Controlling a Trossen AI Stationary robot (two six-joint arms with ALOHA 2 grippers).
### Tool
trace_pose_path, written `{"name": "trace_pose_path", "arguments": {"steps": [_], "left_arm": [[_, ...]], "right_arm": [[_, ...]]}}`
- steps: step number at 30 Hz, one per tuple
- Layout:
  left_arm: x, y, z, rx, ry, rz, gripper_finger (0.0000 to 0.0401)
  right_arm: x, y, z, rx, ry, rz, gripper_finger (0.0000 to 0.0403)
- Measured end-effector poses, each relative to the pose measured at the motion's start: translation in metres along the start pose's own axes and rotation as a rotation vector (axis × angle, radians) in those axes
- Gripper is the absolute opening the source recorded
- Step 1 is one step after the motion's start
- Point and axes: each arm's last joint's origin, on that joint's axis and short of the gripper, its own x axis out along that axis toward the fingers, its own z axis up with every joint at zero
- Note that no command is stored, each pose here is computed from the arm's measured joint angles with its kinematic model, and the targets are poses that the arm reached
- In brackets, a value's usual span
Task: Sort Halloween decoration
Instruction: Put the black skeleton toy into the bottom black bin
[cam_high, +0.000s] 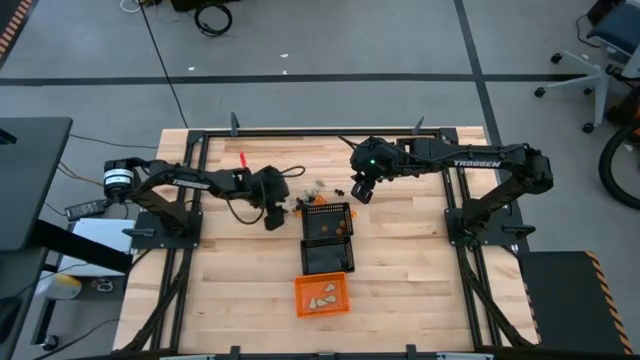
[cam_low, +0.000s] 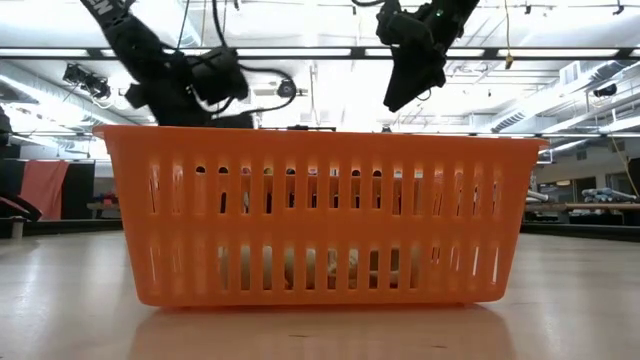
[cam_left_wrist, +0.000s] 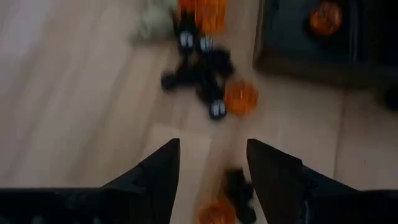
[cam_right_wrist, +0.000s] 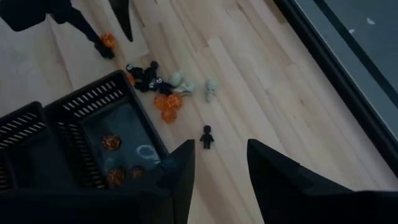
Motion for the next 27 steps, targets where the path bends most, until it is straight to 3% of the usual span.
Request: {"name": "trace_pose_path", "arguments": {"steps": [11, 16, 20, 27], "left_arm": [[0.002, -0.022, -0.017, -0.021, 0.073, -0.008, 0.0192], [0.002, -0.034, -0.025, 0.082, 0.125, 0.070, 0.0192], [0.003, -0.039, -0.027, 0.152, 0.132, 0.094, 0.0192], [0.009, -0.038, -0.039, 0.111, 0.066, 0.054, 0.0192]], "right_arm": [[0.002, -0.009, 0.004, -0.020, -0.019, 0.019, 0.0150], [0.002, -0.012, 0.006, -0.015, -0.025, 0.021, 0.0150], [0.002, -0.011, 0.007, -0.015, -0.039, 0.031, 0.0150], [0.002, -0.008, 0.008, -0.013, -0.054, 0.042, 0.0150]]}}
